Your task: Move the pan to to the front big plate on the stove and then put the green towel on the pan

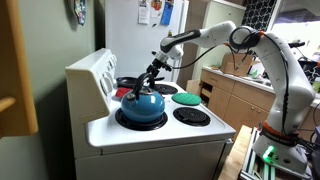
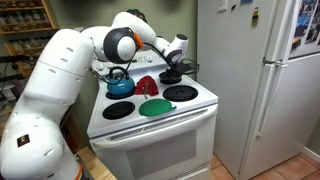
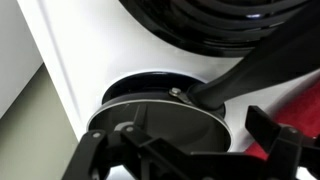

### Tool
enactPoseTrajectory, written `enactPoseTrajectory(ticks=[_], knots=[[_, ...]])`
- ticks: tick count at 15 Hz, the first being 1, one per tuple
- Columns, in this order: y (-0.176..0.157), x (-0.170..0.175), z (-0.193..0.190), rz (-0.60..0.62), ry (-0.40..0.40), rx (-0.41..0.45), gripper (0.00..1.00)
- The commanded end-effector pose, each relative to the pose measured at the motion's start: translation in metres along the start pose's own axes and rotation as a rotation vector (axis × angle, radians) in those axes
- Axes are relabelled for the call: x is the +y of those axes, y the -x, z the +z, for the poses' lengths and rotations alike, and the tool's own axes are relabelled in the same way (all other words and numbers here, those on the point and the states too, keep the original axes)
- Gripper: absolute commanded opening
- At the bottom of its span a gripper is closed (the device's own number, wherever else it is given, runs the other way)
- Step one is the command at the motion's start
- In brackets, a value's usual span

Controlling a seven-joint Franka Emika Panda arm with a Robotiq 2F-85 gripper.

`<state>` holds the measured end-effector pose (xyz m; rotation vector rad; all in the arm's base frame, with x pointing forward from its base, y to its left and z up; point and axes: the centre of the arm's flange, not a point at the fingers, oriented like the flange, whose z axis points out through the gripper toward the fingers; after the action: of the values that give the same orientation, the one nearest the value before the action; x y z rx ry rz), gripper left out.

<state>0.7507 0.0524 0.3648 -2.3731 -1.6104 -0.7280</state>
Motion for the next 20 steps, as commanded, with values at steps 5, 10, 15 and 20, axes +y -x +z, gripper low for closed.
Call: enactPoseTrajectory(ticks=[5, 10, 15, 20], knots=[[0.012, -0.006, -0.006, -0.029, 0.012, -0.095, 1.00], [0.014, -0.008, -0.007, -0.012, 0.024, -0.121, 0.54], [0.015, -0.008, -0.009, -0.005, 0.032, -0.150, 0.60], [0.016, -0.009, -0.013, 0.000, 0.042, -0.171, 0.18]])
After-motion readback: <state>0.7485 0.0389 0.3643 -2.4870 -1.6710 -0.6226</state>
